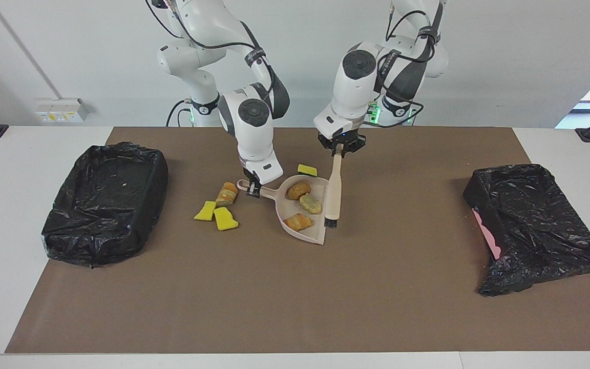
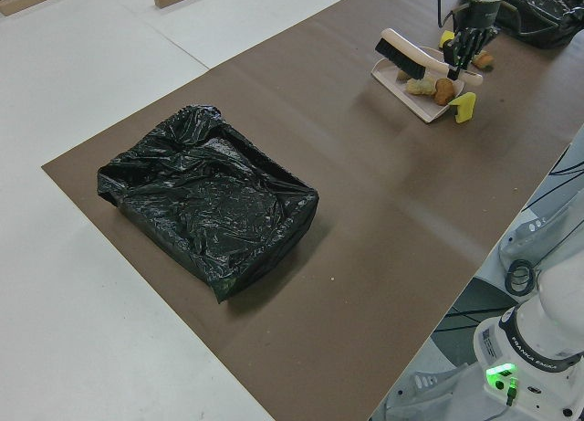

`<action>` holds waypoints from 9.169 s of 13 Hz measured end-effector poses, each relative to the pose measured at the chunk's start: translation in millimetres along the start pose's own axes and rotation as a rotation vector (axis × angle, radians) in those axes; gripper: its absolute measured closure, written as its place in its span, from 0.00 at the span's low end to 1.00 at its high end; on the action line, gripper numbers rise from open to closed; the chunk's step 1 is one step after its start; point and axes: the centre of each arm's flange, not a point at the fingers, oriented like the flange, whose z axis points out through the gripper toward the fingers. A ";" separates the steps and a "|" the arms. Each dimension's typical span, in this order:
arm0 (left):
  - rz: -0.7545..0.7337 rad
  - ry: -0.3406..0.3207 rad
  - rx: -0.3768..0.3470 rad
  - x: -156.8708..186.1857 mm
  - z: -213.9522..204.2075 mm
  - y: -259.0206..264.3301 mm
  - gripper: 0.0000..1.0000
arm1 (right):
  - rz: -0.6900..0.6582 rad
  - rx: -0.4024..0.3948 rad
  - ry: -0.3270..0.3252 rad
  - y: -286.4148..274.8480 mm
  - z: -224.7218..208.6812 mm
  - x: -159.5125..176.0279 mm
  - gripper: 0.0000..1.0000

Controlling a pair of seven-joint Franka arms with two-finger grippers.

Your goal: Sweep and dump trash in bin

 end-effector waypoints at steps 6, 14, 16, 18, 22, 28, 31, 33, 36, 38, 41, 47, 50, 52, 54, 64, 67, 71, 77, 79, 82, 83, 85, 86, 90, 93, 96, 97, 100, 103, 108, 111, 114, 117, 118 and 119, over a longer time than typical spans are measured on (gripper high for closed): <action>-0.327 -0.087 0.045 -47.5 9.9 14.5 0.74 | -0.090 -0.002 0.002 11.3 -0.1 -13.1 0.67; -0.699 -0.100 -0.046 -101.1 85.2 83.5 0.74 | -0.216 0.042 -0.001 60.2 -35.9 -116.9 0.67; -0.747 -0.101 -0.098 -112.6 100.4 104.0 0.74 | -0.244 0.036 -0.013 45.1 -26.8 -109.1 0.67; -0.746 -0.080 -0.144 -119.3 105.2 119.7 0.74 | -0.263 0.016 -0.010 19.8 -8.6 -104.9 0.67; -0.713 -0.034 -0.215 -119.1 100.3 132.6 0.74 | -0.263 -0.013 0.009 -12.3 8.0 -117.0 0.67; -0.544 0.019 -0.314 -117.8 86.4 158.6 0.74 | -0.239 -0.019 0.011 -20.4 8.0 -107.4 0.67; -0.508 0.033 -0.370 -114.4 68.7 182.3 0.74 | -0.237 -0.019 0.011 -19.9 8.0 -108.2 0.67; -0.504 0.043 -0.408 -107.2 54.1 194.1 0.74 | -0.237 -0.020 0.011 -19.9 8.0 -108.2 0.67; -0.517 0.059 -0.448 -96.1 33.3 193.4 0.74 | -0.236 -0.020 0.011 -19.7 8.0 -108.4 0.67; -0.513 0.041 -0.431 -97.9 31.8 192.5 0.74 | -0.236 -0.020 0.011 -19.7 8.1 -108.4 0.67; -0.494 0.003 -0.390 -108.9 33.7 194.9 0.74 | -0.236 -0.020 0.012 -19.6 8.1 -108.6 0.67; -0.435 -0.128 -0.159 -135.4 37.8 168.3 0.74 | -0.216 -0.021 0.013 -17.8 8.0 -111.4 0.67; -0.364 -0.098 -0.078 -150.6 48.6 151.9 0.74 | -0.168 -0.028 0.019 -4.6 3.9 -130.4 0.67; -0.311 -0.106 -0.039 -176.5 66.4 148.0 0.74 | -0.121 -0.051 0.044 7.6 -12.4 -146.3 0.67; -0.261 -0.102 -0.014 -204.0 86.7 154.6 0.74 | -0.068 -0.066 0.097 13.7 -42.5 -157.6 0.67; -0.196 -0.042 -0.025 -246.7 141.6 169.1 0.74 | 0.249 -0.166 0.187 13.7 -184.8 -434.6 0.67; -0.208 -0.035 -0.028 -240.0 156.2 169.2 0.74 | 0.294 -0.157 0.020 3.3 -177.7 -495.7 0.67; -0.214 -0.035 -0.028 -236.2 160.7 169.5 0.70 | 0.299 -0.178 -0.097 3.4 -161.7 -554.0 0.67; -0.178 0.004 -0.073 -174.4 137.8 145.7 0.10 | 0.057 -0.147 -0.309 17.7 -147.4 -564.9 0.67; -0.187 0.084 -0.058 -121.8 102.7 123.1 0.00 | -0.037 -0.139 -0.318 17.7 -148.3 -566.8 0.67; -0.173 0.179 0.020 -47.2 56.6 87.5 0.00 | -0.083 -0.171 -0.340 21.9 -152.8 -565.2 0.67; -0.166 0.205 0.032 -26.0 45.5 71.1 0.00 | -0.093 -0.188 -0.355 23.7 -154.9 -565.0 0.67; -0.175 0.247 0.025 8.3 19.1 31.7 0.00 | -0.109 -0.218 -0.379 27.2 -157.7 -564.4 0.67; -0.178 0.267 0.019 22.1 1.7 8.0 0.00 | -0.115 -0.229 -0.386 28.9 -158.3 -563.9 0.67; -0.163 0.288 0.030 42.1 -58.5 -77.0 0.00 | -0.130 -0.227 -0.418 29.1 -158.6 -566.5 0.67; -0.131 0.309 0.043 34.5 -90.3 -128.4 0.00 | -0.178 -0.207 -0.512 30.5 -160.9 -565.2 0.67; -0.106 0.293 0.064 16.1 -121.9 -177.4 0.00 | -0.239 -0.208 -0.585 40.1 -161.3 -538.9 0.67; -0.080 0.269 0.064 7.0 -137.0 -196.4 0.00 | -0.255 -0.207 -0.597 41.6 -161.2 -534.3 0.67; -0.031 0.240 0.018 -12.2 -171.1 -243.4 0.00 | -0.312 -0.201 -0.666 45.3 -163.8 -524.5 0.67; -0.054 0.219 -0.019 -17.2 -183.0 -265.3 0.00 | -0.333 -0.202 -0.698 46.6 -167.1 -521.8 0.67; -0.084 0.183 -0.066 -10.4 -202.4 -301.0 0.00 | -0.263 -0.245 -0.680 26.9 -215.0 -527.0 0.67; -0.080 0.185 -0.066 -9.5 -209.9 -309.0 0.00 | -0.169 -0.266 -0.551 11.1 -247.6 -508.0 0.67; -0.073 0.197 -0.063 -13.5 -218.5 -312.2 0.00 | -0.018 -0.286 -0.464 9.5 -257.9 -460.3 0.67; -0.054 0.198 -0.061 -15.1 -220.5 -308.7 0.00 | 0.193 -0.296 -0.342 8.9 -252.1 -383.8 0.67; -0.051 0.198 -0.061 -15.5 -220.8 -308.3 0.00 | 0.276 -0.299 -0.301 7.2 -249.3 -355.9 0.67; -0.047 0.198 -0.061 -15.7 -221.0 -308.1 0.00 | 0.352 -0.297 -0.255 6.4 -244.3 -328.0 0.67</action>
